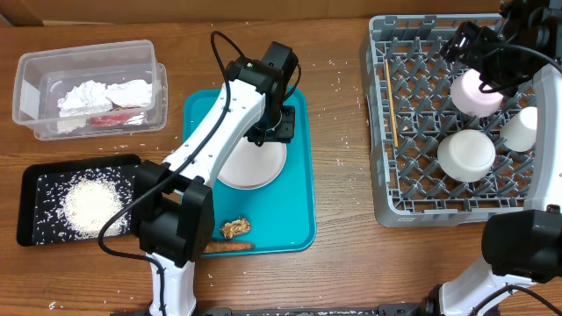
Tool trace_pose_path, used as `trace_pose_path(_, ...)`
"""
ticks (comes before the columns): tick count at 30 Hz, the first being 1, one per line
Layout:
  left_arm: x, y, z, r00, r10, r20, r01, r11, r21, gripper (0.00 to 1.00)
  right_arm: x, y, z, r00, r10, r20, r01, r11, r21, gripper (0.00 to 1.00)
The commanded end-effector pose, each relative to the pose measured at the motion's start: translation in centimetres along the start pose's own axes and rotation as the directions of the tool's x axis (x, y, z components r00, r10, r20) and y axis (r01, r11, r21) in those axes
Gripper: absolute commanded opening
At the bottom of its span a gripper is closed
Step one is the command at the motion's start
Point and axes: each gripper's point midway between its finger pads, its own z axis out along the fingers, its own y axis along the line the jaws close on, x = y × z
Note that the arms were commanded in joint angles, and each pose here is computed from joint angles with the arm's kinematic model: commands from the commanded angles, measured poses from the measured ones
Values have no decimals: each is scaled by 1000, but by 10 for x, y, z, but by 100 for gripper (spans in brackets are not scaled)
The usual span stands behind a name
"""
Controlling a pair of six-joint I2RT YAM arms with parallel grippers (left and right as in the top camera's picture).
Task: Sort waste into correct bins and load items into the dishwasher
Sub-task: 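Carry the empty plate back and set it on the teal tray, then move the right gripper to the white plate and grasp its rim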
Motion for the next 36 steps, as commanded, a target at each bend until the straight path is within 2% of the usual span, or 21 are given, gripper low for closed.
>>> trace_pose_path(1,1,-1,-5,1000,3,-2,-3,1000,4,44,-7,4,-8,999,-4,33,4,1000,-7,100)
trace_pose_path(6,-11,2,-45,999,-25,30,24,999,29,41,-7,4,-8,999,-4,33,4,1000,-7,100)
trace_pose_path(11,-40,38,-114,981,-130,142,122,991,63,40,-9,6,-9,999,-5,39,6,1000,-20,100)
trace_pose_path(15,-62,96,-165,924,-280,259,263,960,99,63,29,41,-15,986,64,-152,-98,969,-225,100)
trace_pose_path(17,-69,131,-180,879,-371,299,352,929,115,67,32,75,-27,980,29,-195,-108,906,-410,100)
trace_pose_path(20,-67,184,-187,790,-536,299,519,843,142,91,47,107,-37,969,-31,-246,-107,843,-527,100)
trace_pose_path(22,-58,212,-187,730,-629,267,613,775,150,100,59,119,-30,966,-81,-247,-58,860,-508,100)
trace_pose_path(27,-36,259,-187,651,-723,228,716,686,131,100,99,133,7,949,-214,-230,148,950,-274,100)
trace_pose_path(31,-16,286,-187,627,-748,217,754,653,72,100,142,157,35,911,-337,-238,299,937,-180,100)
trace_pose_path(36,-8,307,-189,621,-745,243,763,646,26,100,190,188,72,907,-358,-223,336,932,-134,97)
